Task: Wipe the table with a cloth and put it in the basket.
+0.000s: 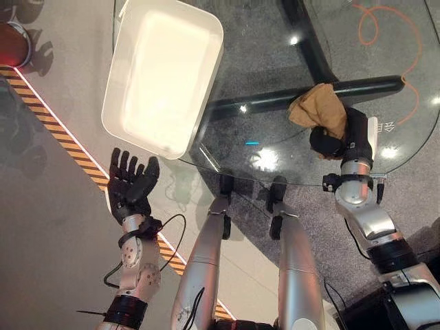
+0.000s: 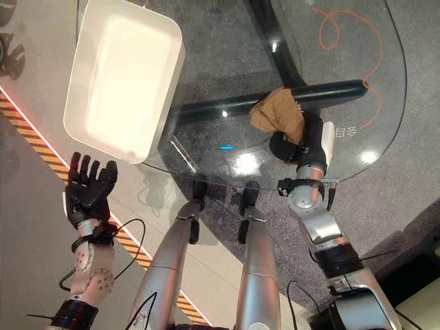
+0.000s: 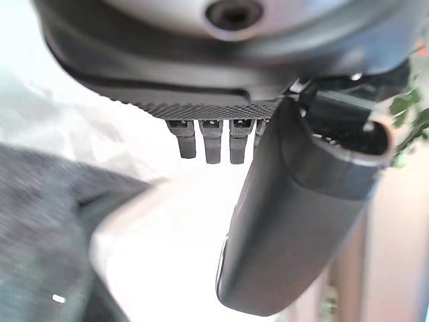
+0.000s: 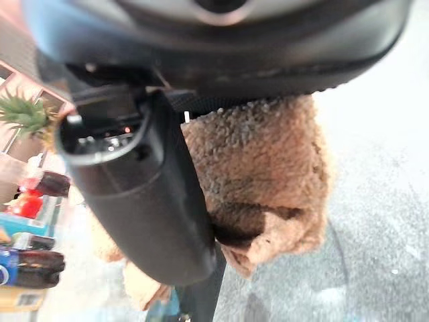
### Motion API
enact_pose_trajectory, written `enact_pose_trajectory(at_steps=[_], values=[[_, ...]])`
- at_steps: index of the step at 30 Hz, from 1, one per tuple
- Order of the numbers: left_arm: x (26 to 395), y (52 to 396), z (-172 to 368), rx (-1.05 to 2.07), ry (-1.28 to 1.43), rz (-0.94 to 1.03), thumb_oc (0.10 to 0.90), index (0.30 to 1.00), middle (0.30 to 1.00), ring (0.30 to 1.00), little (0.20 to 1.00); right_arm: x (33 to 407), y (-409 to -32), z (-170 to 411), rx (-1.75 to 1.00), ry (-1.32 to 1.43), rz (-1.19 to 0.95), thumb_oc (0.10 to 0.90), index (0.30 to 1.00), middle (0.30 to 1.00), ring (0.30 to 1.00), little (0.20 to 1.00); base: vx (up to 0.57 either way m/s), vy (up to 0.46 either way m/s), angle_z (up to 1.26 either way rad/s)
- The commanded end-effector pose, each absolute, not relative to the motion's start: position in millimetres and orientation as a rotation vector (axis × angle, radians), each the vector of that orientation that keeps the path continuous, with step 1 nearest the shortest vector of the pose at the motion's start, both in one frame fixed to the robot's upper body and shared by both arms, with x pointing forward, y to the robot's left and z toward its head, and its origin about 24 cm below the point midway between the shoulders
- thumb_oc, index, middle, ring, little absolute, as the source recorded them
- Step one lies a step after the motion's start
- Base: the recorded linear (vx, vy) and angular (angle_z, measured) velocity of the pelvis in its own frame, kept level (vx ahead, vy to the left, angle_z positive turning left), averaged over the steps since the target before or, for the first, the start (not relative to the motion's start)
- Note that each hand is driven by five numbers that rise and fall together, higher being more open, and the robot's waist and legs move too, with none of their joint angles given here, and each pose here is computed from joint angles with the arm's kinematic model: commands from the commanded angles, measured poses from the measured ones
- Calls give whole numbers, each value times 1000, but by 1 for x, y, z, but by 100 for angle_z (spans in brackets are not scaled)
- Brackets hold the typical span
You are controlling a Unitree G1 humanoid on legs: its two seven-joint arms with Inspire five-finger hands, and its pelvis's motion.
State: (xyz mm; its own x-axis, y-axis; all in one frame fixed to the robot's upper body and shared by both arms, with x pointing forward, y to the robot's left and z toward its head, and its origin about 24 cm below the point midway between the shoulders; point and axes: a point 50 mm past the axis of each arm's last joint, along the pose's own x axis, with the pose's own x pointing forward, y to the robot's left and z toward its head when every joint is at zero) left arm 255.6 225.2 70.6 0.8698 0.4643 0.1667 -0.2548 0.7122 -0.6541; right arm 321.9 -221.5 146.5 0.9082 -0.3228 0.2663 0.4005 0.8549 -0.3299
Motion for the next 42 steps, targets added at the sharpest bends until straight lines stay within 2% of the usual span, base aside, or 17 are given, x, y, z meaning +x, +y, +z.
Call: enact_pose_trajectory(at_steps=[1, 3, 6, 14, 19, 27, 34, 42], values=[[230, 254, 111, -679, -628, 360, 800, 900, 900, 900, 900, 300, -213, 207, -286, -572, -328, 100, 300, 300, 300, 200, 9, -40, 1], [228, 252, 122, -698, -689, 281, 800, 900, 900, 900, 900, 296, -205, 207, -231, -591, -253, 100, 300, 300, 300, 200, 7, -35, 2], [228, 242, 142, -560, -751, 168, 800, 900, 900, 900, 900, 286, -185, 214, -128, -682, -41, 100, 300, 300, 300, 200, 2, -8, 1], [226, 248, 152, -595, -797, 48, 800, 900, 900, 900, 900, 276, -174, 223, -152, -769, 96, 100, 300, 300, 300, 200, 0, 0, 0], [224, 247, 156, -667, -824, -102, 800, 900, 900, 900, 900, 267, -164, 232, -104, -836, 234, 100, 300, 300, 300, 200, 0, 0, 0], [236, 204, 172, -696, -773, -441, 800, 900, 900, 900, 900, 255, -140, 248, -74, -907, 414, 100, 300, 300, 300, 200, 0, 0, 0], [243, 178, 169, -744, -716, -574, 800, 900, 900, 900, 900, 253, -118, 245, -34, -872, 577, 100, 300, 300, 300, 200, 0, 0, 0], [251, 154, 164, -711, -664, -631, 800, 900, 900, 900, 900, 248, -96, 252, 3, -897, 668, 100, 300, 300, 300, 200, -5, 12, -2]])
